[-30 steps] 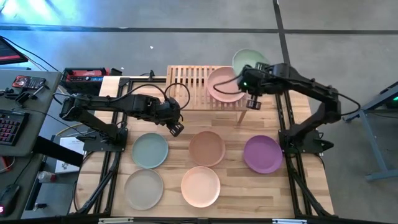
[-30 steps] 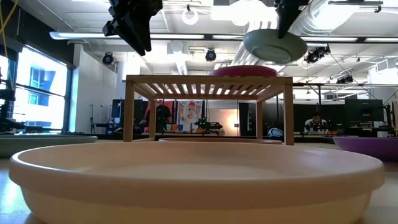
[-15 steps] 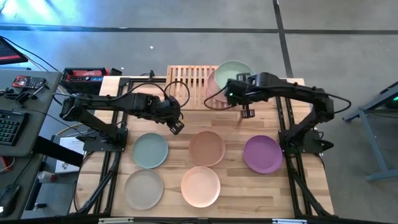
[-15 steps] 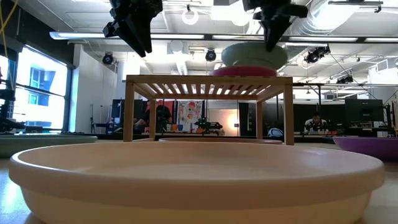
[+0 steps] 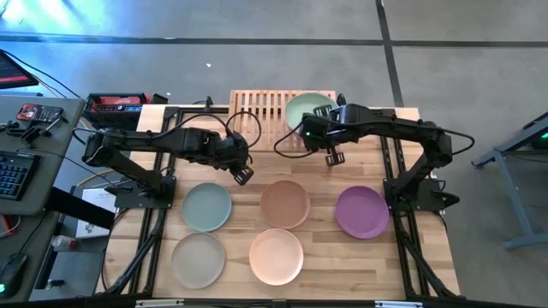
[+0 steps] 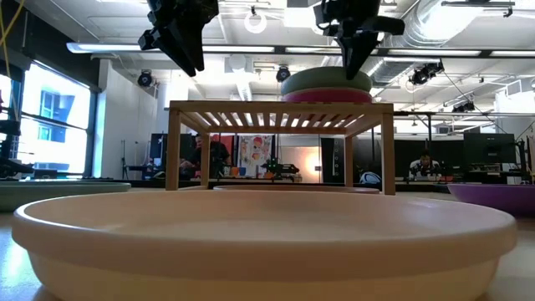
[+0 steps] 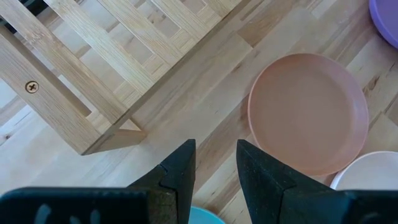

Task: Place and stack plates onto a shelf
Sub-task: Stack the green plate on top of the orange on the shelf, then stack the violet plate on top of the green on the shelf

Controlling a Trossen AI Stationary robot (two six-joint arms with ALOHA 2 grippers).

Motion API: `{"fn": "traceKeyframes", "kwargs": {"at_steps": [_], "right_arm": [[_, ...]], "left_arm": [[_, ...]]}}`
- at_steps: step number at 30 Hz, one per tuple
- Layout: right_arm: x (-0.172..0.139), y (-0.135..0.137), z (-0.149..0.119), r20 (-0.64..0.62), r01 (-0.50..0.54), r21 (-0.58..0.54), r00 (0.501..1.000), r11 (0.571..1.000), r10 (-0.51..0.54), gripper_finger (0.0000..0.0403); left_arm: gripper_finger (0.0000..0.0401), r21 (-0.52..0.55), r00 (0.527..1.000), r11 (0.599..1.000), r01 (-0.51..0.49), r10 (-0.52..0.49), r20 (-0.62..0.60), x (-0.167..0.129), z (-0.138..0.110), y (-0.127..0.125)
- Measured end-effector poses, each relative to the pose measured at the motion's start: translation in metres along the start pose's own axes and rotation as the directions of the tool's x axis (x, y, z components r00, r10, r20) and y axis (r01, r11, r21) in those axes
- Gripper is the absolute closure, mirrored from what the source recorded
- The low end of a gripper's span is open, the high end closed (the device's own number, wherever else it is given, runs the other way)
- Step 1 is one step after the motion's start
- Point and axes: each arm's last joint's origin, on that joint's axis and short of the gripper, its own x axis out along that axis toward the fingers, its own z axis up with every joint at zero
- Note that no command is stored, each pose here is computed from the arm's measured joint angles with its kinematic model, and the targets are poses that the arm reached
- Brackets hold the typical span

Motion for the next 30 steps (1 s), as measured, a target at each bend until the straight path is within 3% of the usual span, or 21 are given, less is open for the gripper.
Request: {"fn": "traceKeyframes", "kwargs": {"at_steps": [8,15,25,30], "right_arm": [[0.013,-0.004,0.003,-0.024,-0.035,0.011,0.999,0.999,0.035,0.0403],[0.013,-0.005,0.001,-0.064,0.018,0.036,0.998,0.999,-0.016,0.0397],[0.011,-0.003,0.002,-0.043,-0.01,0.097,0.999,0.995,0.015,0.031],[0.001,0.003,0.0,-0.019,-0.013,0.139,1.0,0.99,0.016,0.0294]], "left_arm": [[0.0295,0.0,1.0,1.0,0.0,0.0,0.0,0.0,0.0,0.0],[0.0295,0.0,1.0,1.0,0.0,0.0,0.0,0.0,0.0,0.0],[0.0295,0.0,1.0,1.0,0.0,0.0,0.0,0.0,0.0,0.0],[0.0295,0.026,1.0,1.0,0.0,0.0,0.0,0.0,0.0,0.0]]}}
